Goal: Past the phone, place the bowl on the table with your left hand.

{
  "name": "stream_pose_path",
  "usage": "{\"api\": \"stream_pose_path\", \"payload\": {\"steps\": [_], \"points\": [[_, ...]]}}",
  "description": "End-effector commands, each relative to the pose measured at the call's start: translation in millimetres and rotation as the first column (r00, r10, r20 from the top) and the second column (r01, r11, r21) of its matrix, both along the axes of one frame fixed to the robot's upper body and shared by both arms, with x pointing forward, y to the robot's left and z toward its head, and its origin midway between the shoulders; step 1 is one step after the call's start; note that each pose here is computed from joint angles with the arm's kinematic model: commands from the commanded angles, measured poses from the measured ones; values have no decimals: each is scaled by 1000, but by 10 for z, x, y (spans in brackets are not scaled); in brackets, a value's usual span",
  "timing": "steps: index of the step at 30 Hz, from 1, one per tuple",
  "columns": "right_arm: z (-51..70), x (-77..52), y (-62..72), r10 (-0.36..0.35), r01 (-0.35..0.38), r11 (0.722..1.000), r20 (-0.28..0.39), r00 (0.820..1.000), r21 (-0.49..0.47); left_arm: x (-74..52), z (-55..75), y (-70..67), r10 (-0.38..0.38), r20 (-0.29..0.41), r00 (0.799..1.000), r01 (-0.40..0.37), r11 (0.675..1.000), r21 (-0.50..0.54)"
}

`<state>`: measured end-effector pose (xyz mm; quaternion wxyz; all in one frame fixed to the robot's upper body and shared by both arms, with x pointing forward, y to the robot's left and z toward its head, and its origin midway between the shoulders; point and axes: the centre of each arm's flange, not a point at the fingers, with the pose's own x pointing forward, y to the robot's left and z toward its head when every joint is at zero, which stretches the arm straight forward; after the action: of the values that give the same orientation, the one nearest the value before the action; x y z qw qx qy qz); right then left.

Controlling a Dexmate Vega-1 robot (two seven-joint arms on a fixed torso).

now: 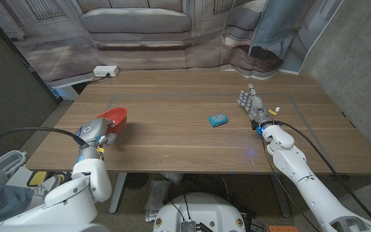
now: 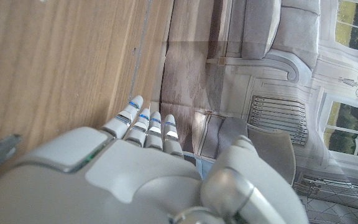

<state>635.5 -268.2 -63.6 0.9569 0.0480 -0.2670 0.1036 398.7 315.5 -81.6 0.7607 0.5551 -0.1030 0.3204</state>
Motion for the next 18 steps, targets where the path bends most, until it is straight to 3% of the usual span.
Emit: {"api": "stream_pose_path", "payload": {"steps": [1,18], "points": [[17,-5,2,-4,4,1000,3,1000,3,110,81,142,-26,32,999,26,1000,-10],[40,21,10,-8,8,1000,1,1000,6,299,245,280,-65,25,998,66,997,-42]]}}
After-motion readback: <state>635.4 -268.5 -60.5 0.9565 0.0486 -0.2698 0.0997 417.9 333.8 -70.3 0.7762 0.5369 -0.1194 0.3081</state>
